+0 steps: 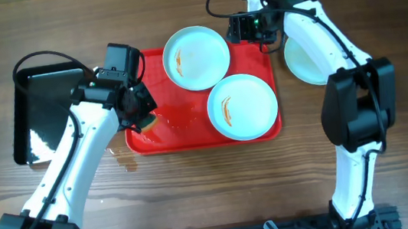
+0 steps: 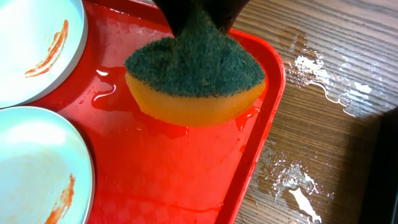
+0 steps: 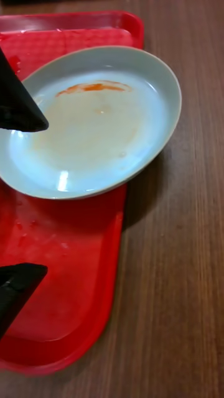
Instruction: Clean dirty plates on tray and stack at the side
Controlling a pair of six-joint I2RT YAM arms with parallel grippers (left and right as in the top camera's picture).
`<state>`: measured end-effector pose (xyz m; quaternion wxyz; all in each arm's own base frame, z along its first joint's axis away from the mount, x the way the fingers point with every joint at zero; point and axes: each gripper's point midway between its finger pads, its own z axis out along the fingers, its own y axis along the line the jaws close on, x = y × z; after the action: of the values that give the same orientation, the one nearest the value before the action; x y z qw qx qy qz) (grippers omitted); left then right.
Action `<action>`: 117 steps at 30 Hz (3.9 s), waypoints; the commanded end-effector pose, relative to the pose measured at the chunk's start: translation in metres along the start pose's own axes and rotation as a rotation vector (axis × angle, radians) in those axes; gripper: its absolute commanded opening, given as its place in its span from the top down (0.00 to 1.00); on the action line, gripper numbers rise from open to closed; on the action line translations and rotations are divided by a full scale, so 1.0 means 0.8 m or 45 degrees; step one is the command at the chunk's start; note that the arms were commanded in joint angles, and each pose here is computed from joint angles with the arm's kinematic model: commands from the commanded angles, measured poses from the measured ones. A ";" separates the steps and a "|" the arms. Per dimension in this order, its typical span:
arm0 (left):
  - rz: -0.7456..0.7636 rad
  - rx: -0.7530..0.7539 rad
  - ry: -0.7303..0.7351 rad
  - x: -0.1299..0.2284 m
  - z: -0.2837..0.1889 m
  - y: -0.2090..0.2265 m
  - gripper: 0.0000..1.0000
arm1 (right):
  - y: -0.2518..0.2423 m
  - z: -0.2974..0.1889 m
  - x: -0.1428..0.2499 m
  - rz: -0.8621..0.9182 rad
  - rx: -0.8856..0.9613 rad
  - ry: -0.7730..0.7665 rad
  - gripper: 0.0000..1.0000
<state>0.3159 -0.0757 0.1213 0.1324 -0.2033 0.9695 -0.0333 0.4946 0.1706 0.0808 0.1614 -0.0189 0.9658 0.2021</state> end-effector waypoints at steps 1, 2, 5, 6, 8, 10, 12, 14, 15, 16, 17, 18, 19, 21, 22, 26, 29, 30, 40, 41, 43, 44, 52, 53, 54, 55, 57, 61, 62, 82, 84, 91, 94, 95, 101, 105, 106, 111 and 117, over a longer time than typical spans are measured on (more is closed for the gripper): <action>-0.015 -0.002 -0.013 -0.002 -0.002 0.003 0.96 | 0.009 0.038 0.010 -0.020 0.015 0.044 0.34; -0.016 -0.002 -0.013 -0.003 -0.002 0.003 0.96 | 0.010 0.045 0.012 -0.028 0.022 0.046 0.36; -0.015 -0.003 -0.013 -0.003 -0.002 0.003 0.96 | 0.010 0.064 0.016 -0.032 0.050 0.049 0.40; -0.016 -0.003 -0.013 -0.002 -0.002 0.003 0.96 | 0.012 0.065 0.015 -0.023 0.047 0.044 0.42; -0.015 -0.002 -0.014 -0.003 -0.002 0.003 0.96 | 0.019 0.070 0.015 -0.027 0.039 0.035 0.51; -0.016 -0.001 -0.015 -0.003 -0.002 0.003 0.96 | 0.022 0.071 0.016 -0.029 0.037 0.037 0.53; -0.016 0.000 -0.017 -0.003 -0.002 0.002 0.96 | 0.024 0.072 0.017 -0.033 0.036 0.040 0.53; -0.016 0.001 -0.018 -0.004 -0.002 0.002 0.96 | 0.024 0.072 0.018 -0.032 0.037 0.043 0.58; -0.016 0.001 -0.018 -0.004 -0.002 0.002 0.96 | 0.024 0.072 0.019 -0.032 0.037 0.044 0.60; -0.016 0.001 -0.018 -0.004 -0.002 0.002 0.96 | 0.024 0.072 0.020 -0.031 0.038 0.049 0.64; -0.016 0.001 -0.018 -0.004 -0.002 0.002 0.96 | 0.024 0.073 0.021 -0.032 0.039 0.053 0.64; -0.016 0.001 -0.018 -0.004 -0.002 0.002 0.96 | 0.025 0.074 0.024 -0.035 0.040 0.058 0.64; -0.016 0.001 -0.018 -0.004 -0.002 0.002 0.96 | 0.025 0.076 0.027 -0.047 0.042 0.065 0.62; -0.016 0.002 -0.019 -0.004 -0.002 0.002 0.96 | 0.024 0.083 0.035 -0.055 0.056 0.085 0.62; -0.016 0.002 -0.019 -0.004 -0.002 0.002 0.96 | 0.026 0.087 0.041 -0.060 0.057 0.097 0.62; -0.016 0.002 -0.019 -0.004 -0.002 0.002 0.96 | 0.034 0.104 0.057 -0.084 0.053 0.125 0.64; -0.016 0.002 -0.019 -0.004 -0.002 0.002 0.96 | 0.045 0.107 0.061 -0.106 0.043 0.128 0.68; -0.016 0.002 -0.019 -0.004 -0.002 0.002 0.96 | 0.050 0.108 0.062 -0.115 0.037 0.127 0.72; -0.017 0.007 -0.025 -0.005 -0.002 0.001 0.96 | 0.090 0.117 0.092 -0.165 0.018 0.185 0.83; -0.017 0.007 -0.025 -0.005 -0.002 0.001 0.96 | 0.093 0.117 0.096 -0.172 0.018 0.194 0.85; -0.017 0.007 -0.026 -0.006 -0.002 0.001 0.96 | 0.100 0.119 0.106 -0.188 0.020 0.221 0.85; -0.016 0.007 -0.025 -0.005 -0.002 0.001 0.96 | 0.105 0.121 0.113 -0.201 0.020 0.236 0.85; -0.017 0.007 -0.025 -0.005 -0.002 0.001 0.96 | 0.112 0.131 0.151 -0.239 0.112 0.293 0.82; -0.016 0.006 -0.025 -0.005 -0.002 0.001 0.96 | 0.105 0.131 0.149 -0.219 0.161 0.279 0.80; -0.016 0.006 -0.024 -0.005 -0.002 0.001 0.96 | 0.103 0.131 0.149 -0.210 0.174 0.275 0.77; -0.016 0.004 -0.022 -0.005 -0.002 0.001 0.96 | 0.104 0.131 0.149 -0.209 0.170 0.277 0.76; -0.016 0.004 -0.021 -0.004 -0.002 0.002 0.96 | 0.102 0.130 0.151 -0.185 0.179 0.286 0.76; -0.017 0.008 -0.027 -0.006 -0.002 0.001 0.96 | 0.102 0.128 0.159 -0.095 0.183 0.313 0.89; -0.017 0.010 -0.029 -0.006 -0.002 0.000 0.96 | 0.106 0.129 0.162 -0.077 0.161 0.328 0.94; 0.188 0.147 -0.065 -0.014 0.008 -0.028 0.96 | 0.105 0.115 0.207 -0.290 0.102 0.539 0.96; 0.187 0.144 -0.061 -0.011 0.018 -0.026 0.96 | 0.105 0.114 0.209 -0.251 0.113 0.545 0.96; 0.190 0.250 0.018 0.012 0.059 -0.039 0.96 | 0.105 0.114 0.209 -0.216 0.119 0.543 0.95; 0.189 0.291 0.035 0.016 0.075 -0.047 0.96 | 0.105 0.114 0.209 -0.217 0.120 0.543 0.96; 0.184 0.288 0.041 0.017 0.081 -0.047 0.96 | 0.105 0.114 0.209 -0.216 0.120 0.543 0.96; 0.078 0.232 0.125 0.032 0.121 -0.038 0.96 | 0.105 0.114 0.208 -0.217 0.118 0.539 0.96; 0.078 0.222 0.138 0.033 0.140 -0.039 0.96 | 0.105 0.114 0.208 -0.218 0.118 0.538 0.96; 0.078 0.221 0.139 0.032 0.145 -0.039 0.96 | 0.105 0.114 0.208 -0.218 0.118 0.538 0.96; 0.078 0.152 0.114 0.028 0.159 -0.029 0.96 | 0.105 0.114 0.208 -0.218 0.118 0.538 0.96; 0.097 -0.134 -0.016 0.008 0.166 0.021 0.96 | 0.105 0.114 0.208 -0.218 0.118 0.539 0.96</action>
<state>0.3432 -0.1053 0.0052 0.1172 -0.1576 0.9766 -0.0879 0.3666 0.2982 0.0012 -0.0072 -0.1309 0.9774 0.1657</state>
